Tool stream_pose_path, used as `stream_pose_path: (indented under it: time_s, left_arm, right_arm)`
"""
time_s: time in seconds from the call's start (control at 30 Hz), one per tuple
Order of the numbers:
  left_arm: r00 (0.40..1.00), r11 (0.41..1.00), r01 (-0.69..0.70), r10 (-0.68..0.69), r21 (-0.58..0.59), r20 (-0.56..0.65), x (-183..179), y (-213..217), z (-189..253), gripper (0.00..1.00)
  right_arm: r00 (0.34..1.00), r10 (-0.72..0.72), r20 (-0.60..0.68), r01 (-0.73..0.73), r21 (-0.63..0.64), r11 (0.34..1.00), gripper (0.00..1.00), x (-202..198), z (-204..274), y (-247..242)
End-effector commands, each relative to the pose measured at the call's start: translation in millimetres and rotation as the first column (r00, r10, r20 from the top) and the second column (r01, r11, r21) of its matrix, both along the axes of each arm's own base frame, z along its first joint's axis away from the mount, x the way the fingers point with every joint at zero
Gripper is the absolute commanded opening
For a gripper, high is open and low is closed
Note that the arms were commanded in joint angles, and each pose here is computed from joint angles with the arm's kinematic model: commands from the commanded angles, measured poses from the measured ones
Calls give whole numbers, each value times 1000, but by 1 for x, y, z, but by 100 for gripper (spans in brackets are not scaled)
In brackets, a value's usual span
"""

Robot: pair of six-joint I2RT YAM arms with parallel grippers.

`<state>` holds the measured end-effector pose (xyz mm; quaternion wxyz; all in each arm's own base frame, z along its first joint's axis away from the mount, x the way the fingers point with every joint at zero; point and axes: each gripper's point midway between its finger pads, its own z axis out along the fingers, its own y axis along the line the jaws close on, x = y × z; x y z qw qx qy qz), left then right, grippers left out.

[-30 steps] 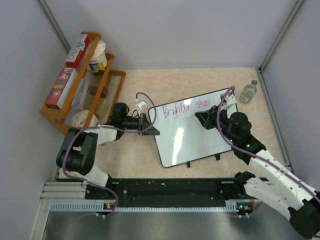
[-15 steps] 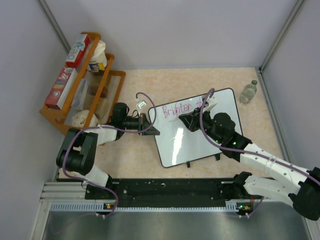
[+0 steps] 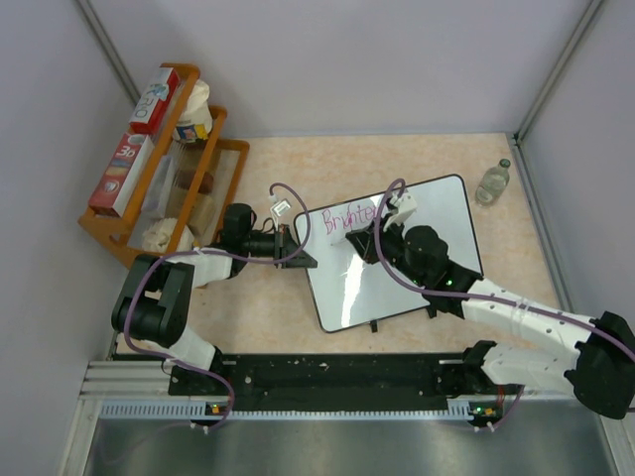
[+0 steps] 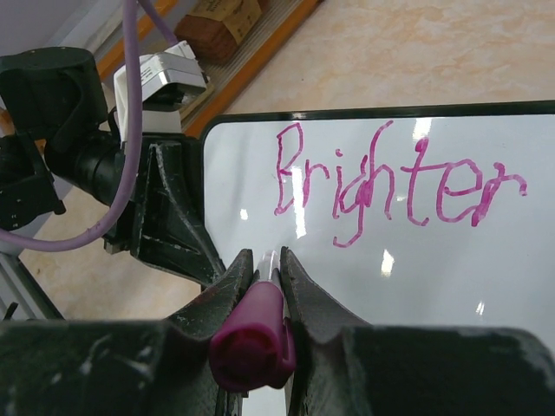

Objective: Write a sentence on the whiteboard
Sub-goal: Write with the whiteboard marker on the whiteboard.

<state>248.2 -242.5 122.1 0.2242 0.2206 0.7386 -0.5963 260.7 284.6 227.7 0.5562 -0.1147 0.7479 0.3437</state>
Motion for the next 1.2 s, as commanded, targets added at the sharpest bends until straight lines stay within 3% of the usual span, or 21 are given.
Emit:
stream_pose_path:
  time_s: [0.0, 1.17]
  left_arm:
    - [988, 997, -9, -3, 71, 154, 4, -1, -27, 0]
    - [988, 997, -10, -1, 72, 154, 4, -1, -27, 0]
  right_arm:
    - [999, -28, 42, 25, 68, 997, 0, 4, 23, 4]
    - [999, -36, -41, 36, -6, 999, 0, -15, -25, -19]
